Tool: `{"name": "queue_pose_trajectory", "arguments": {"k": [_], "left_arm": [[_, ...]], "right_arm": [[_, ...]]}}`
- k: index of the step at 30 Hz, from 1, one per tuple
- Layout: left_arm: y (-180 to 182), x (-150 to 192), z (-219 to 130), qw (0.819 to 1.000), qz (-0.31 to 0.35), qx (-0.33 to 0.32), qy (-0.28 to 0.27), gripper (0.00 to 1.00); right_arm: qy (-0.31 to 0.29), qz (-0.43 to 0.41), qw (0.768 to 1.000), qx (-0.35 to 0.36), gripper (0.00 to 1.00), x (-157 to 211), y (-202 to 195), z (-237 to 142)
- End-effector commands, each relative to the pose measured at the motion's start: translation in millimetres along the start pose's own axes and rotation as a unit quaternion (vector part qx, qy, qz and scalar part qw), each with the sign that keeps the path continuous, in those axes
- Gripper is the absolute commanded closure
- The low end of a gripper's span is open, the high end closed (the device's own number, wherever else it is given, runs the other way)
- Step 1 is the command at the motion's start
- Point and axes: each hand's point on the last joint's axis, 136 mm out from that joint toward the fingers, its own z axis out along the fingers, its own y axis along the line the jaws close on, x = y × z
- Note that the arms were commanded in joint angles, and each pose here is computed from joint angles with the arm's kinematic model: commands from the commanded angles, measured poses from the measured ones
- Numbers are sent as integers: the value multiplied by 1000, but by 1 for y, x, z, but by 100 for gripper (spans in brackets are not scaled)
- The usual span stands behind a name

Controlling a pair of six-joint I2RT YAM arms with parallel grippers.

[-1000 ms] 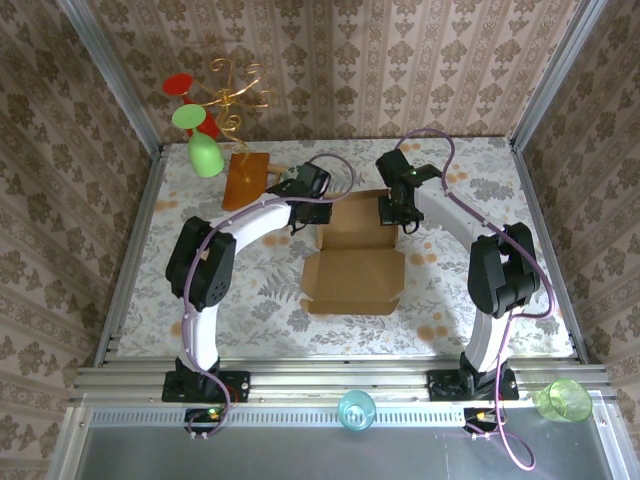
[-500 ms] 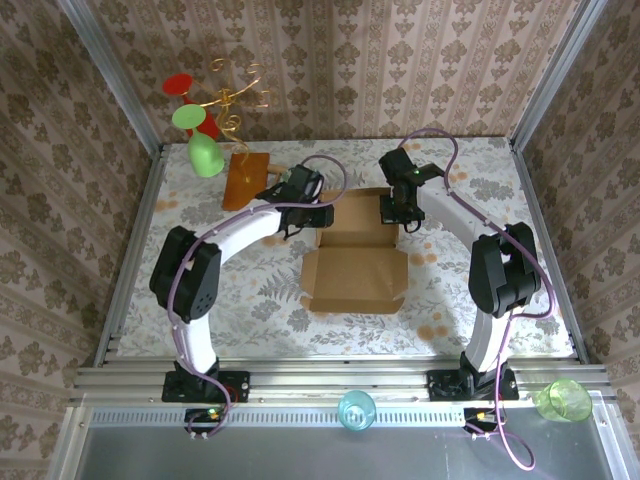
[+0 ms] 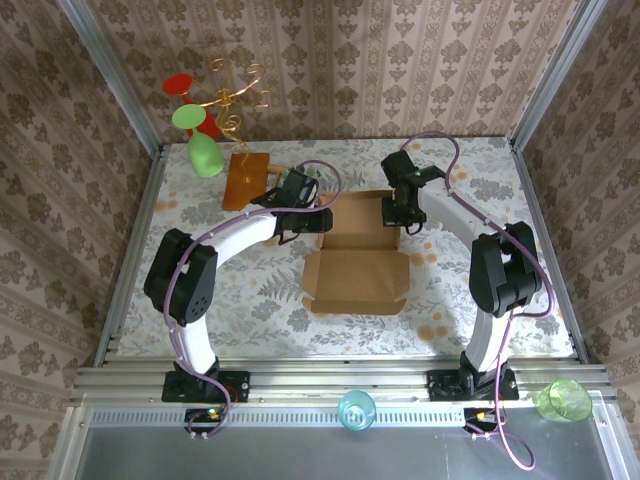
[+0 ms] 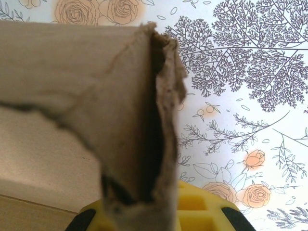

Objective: Fold the paper box

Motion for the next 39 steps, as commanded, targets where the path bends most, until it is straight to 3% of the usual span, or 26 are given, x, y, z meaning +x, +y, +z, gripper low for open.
{"name": "queue_pose_trajectory", "arguments": {"k": [1,19,24,28,31,36,39], "left_arm": [[-7,-11,-13,1000,-9,10,-15,52],[10,18,10,999,-12,-33,33,54],[8,13,23,998,1,-48,30,70],[10,8,22,997,7,-72,19,100],[8,2,13,996,11,-85,8,100],[10,2,10,995,6,-94,8,100],[8,2,10,996,6,-92,9,100]], "right_arm": [[0,11,1000,10,100,3,-8,-5],[2,20,1000,-3,100,2,-3,-6],[4,21,1000,-4,100,4,-3,-5],[5,20,1000,3,100,6,-6,-6],[3,15,1000,14,100,7,-10,-7],[-9,16,1000,11,76,6,-11,-11],[-14,18,1000,7,68,6,-11,-13]]}}
